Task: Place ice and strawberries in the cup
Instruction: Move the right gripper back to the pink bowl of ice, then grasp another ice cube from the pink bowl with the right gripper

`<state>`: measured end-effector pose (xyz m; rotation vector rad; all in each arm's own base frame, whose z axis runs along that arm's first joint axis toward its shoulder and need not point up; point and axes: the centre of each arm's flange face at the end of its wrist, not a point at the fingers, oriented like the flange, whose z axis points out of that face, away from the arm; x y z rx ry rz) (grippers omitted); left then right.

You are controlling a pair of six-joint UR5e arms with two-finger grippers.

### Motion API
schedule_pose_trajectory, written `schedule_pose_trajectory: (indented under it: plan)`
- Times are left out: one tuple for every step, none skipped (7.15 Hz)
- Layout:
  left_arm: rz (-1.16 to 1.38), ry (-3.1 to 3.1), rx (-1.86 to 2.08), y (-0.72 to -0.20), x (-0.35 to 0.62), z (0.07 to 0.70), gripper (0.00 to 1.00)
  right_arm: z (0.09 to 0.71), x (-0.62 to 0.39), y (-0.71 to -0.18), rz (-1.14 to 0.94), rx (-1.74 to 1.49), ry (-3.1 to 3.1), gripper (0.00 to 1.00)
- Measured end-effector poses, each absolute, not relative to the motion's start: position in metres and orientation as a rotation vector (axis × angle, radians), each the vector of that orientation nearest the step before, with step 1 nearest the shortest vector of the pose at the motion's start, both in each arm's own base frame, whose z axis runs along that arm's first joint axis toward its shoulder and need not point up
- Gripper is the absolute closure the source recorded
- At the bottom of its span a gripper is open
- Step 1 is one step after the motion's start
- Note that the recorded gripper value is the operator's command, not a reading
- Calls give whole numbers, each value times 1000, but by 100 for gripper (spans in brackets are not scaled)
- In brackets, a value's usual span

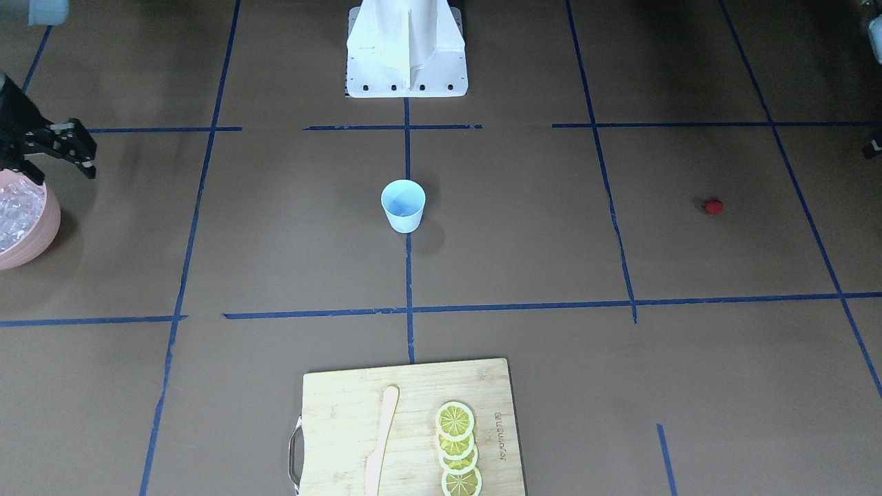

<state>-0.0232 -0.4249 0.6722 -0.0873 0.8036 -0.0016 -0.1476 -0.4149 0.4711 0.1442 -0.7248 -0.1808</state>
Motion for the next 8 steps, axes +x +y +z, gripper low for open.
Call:
schedule_pose_trajectory:
  plan:
    - [-2, 804, -88, -425, -23, 672, 0, 493, -128, -416, -258, 164, -696, 8]
    - [-3, 804, -88, -425, -23, 672, 0, 512, -115, -419, -326, 173, -683, 1]
    - [-4, 803, -89, -424, -24, 672, 0, 525, -106, -422, -367, 171, -691, 1]
    - [-5, 803, -90, -424, -24, 673, 0, 536, -100, -424, -395, 168, -699, 2]
    - [-5, 803, -90, -424, -24, 673, 0, 547, -95, -426, -419, 166, -698, 4]
    - [-5, 803, -91, -424, -24, 673, 0, 560, -90, -430, -441, 162, -692, 7]
    - [-5, 803, -91, -424, -24, 673, 0, 574, -86, -433, -458, 152, -686, 7]
    - [-5, 803, -91, -424, -24, 673, 0, 587, -84, -434, -469, 139, -681, 9]
